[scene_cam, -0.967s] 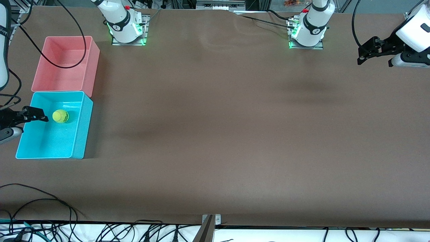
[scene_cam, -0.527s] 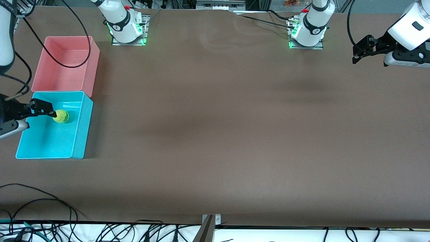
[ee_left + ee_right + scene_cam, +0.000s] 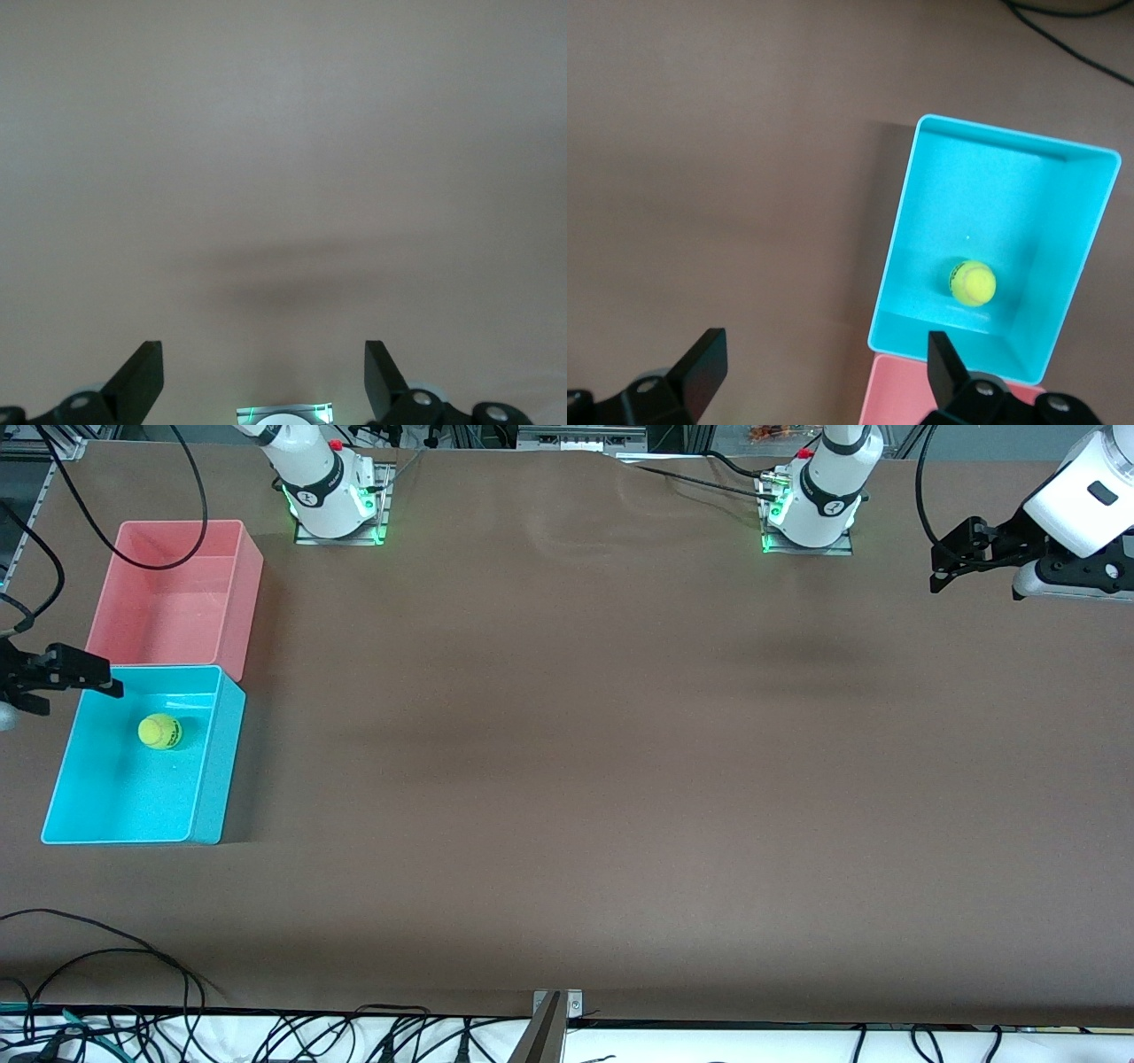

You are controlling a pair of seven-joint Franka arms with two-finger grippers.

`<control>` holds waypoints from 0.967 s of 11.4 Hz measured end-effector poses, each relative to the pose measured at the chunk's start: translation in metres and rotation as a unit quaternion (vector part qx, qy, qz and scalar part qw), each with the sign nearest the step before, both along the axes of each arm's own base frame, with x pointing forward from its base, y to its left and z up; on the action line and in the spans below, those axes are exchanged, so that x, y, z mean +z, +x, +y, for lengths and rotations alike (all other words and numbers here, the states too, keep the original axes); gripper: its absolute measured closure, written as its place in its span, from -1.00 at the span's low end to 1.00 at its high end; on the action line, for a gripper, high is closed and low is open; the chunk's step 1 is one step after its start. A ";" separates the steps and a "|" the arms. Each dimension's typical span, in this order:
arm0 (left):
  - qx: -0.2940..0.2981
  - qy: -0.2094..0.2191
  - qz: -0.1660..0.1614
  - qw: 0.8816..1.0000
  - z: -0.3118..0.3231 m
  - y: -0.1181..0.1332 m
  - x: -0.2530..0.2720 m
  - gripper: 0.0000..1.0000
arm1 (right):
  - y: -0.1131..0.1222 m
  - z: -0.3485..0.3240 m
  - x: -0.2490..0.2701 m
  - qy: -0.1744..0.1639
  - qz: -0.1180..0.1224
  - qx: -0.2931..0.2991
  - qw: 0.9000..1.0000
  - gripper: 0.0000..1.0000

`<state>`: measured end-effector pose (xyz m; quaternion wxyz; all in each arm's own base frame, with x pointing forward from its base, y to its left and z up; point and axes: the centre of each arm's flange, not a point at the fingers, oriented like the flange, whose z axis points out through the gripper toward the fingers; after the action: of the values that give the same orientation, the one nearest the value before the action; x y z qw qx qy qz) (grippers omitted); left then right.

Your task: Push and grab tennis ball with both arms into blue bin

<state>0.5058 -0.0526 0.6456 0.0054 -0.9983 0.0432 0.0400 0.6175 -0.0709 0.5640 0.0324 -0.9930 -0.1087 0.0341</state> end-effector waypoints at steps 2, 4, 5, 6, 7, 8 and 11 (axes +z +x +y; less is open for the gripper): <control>0.000 0.001 0.006 1.000 0.000 -0.002 -0.001 -1.00 | -0.016 -0.002 0.005 0.003 0.005 -0.038 0.999 -1.00; -0.001 0.001 0.012 1.000 -0.001 -0.003 -0.002 -1.00 | -0.031 0.002 0.008 -0.006 0.013 -0.056 0.998 -1.00; -0.001 0.001 0.013 1.000 -0.001 -0.003 -0.002 -1.00 | -0.037 0.002 0.008 -0.006 0.016 -0.059 0.998 -1.00; 0.000 0.001 0.013 1.000 0.000 -0.003 -0.002 -1.00 | -0.044 0.001 0.009 -0.009 0.019 -0.058 0.998 -1.00; 0.000 0.001 0.013 1.000 0.000 -0.003 -0.002 -1.00 | -0.050 0.004 0.009 -0.015 0.024 -0.053 0.998 -1.00; 0.000 0.001 0.013 1.000 0.000 -0.003 -0.002 -1.00 | -0.055 0.011 0.009 -0.019 0.033 -0.045 0.998 -1.00; -0.001 0.001 0.013 1.000 0.000 -0.003 -0.002 -1.00 | -0.061 0.046 0.018 -0.055 0.034 -0.012 0.998 -1.00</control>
<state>0.5026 -0.0529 0.6439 0.0063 -0.9976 0.0437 0.0533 0.5567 -0.0253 0.5815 -0.0179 -0.9927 -0.0934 0.0736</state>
